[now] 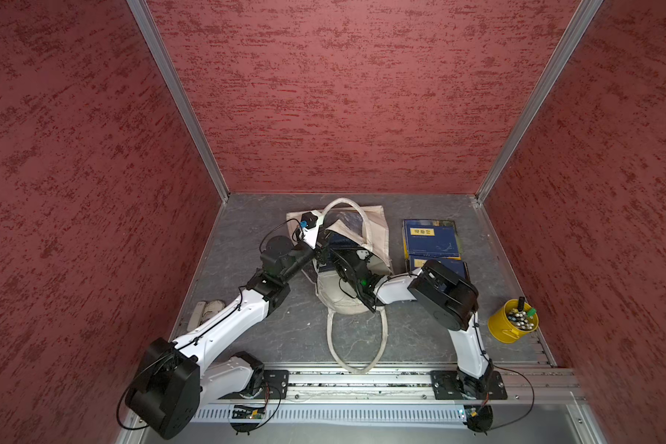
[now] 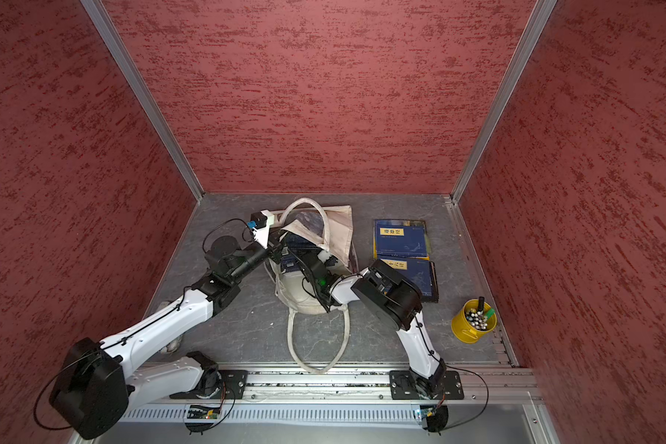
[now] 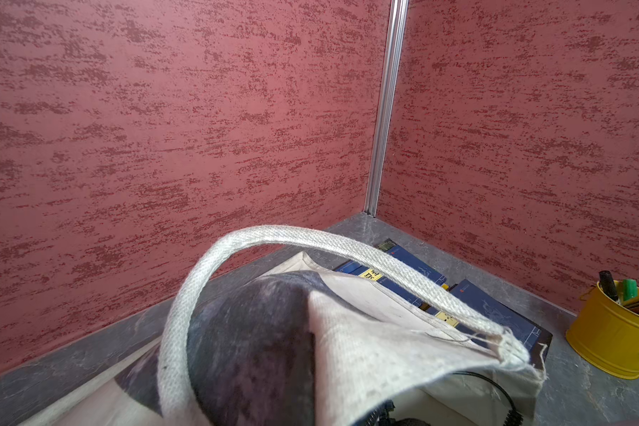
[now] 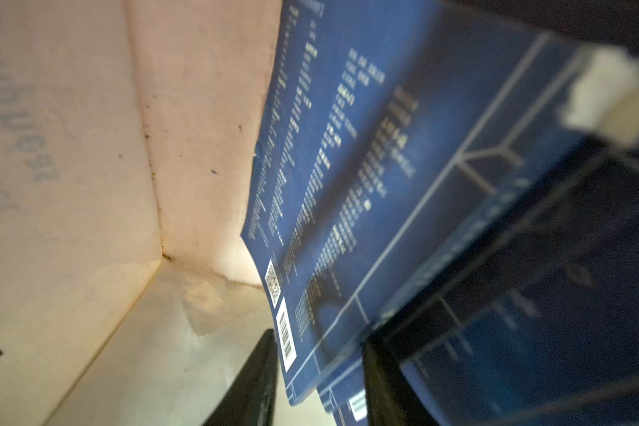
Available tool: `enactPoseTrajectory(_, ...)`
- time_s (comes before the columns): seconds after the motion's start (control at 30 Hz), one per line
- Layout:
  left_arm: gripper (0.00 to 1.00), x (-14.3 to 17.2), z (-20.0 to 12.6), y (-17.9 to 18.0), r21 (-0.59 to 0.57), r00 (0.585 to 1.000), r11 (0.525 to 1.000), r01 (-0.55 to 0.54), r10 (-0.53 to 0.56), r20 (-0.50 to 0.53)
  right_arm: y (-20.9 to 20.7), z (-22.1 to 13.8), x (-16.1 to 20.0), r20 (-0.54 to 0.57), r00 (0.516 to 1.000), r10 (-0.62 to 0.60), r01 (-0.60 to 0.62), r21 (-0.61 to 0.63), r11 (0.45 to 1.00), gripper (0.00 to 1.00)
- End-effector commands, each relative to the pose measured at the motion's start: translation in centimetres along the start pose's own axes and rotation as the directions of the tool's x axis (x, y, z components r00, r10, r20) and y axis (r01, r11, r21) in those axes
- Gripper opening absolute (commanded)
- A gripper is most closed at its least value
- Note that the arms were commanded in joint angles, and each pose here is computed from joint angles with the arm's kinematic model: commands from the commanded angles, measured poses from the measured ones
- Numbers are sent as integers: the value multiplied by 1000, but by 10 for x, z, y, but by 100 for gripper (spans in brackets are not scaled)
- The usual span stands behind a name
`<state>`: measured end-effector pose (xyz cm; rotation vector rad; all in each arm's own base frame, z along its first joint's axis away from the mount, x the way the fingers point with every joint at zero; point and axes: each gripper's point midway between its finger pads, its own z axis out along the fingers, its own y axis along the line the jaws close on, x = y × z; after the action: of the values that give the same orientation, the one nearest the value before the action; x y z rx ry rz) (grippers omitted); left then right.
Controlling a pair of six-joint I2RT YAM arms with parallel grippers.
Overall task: Take out the books from the canvas bag
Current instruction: Pick up the book from the canvas bag.
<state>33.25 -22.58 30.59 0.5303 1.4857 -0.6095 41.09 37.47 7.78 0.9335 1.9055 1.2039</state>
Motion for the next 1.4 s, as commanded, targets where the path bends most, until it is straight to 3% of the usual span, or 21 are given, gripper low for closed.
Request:
enactPoseTrajectory(0.0, 0, -32, -4, -11, 37, 994, 999, -36, 32, 104, 16, 10, -16, 65, 998, 10, -7, -49, 999, 39)
enactPoseTrajectory(0.33, 0, -34, -5, -12, 41, 994, 999, -34, 30, 109, 52, 31, -31, 130, 990, -55, 70, -118, 991, 43)
enactPoseTrajectory(0.4, 0, -34, -5, -11, 37, 994, 999, -34, 29, 110, 47, 37, -34, 122, 992, -34, 46, -98, 994, 34)
enactPoseTrajectory(0.53, 0, -36, -7, -8, 16, 993, 999, -28, 26, 117, 46, 32, -34, 96, 995, -41, 51, -103, 993, 0)
enactPoseTrajectory(0.67, 0, -39, -6, 3, -36, 993, 999, 7, -2, 122, 68, 2, -29, 76, 991, -113, 123, -141, 982, 0)
enactPoseTrajectory(0.83, 0, -43, -7, 20, -128, 991, 990, 51, -35, 129, 88, -41, -18, -31, 969, -244, 235, -181, 955, 0)
enactPoseTrajectory(1.1, 0, -43, -7, 35, -214, 990, 973, 87, -61, 127, 95, -92, 0, -173, 824, -539, 499, -229, 836, 0)
enactPoseTrajectory(1.37, 0, -37, -5, 50, -292, 991, 949, 115, -90, 98, 129, -156, -6, -138, 633, -762, 691, -344, 636, 0)
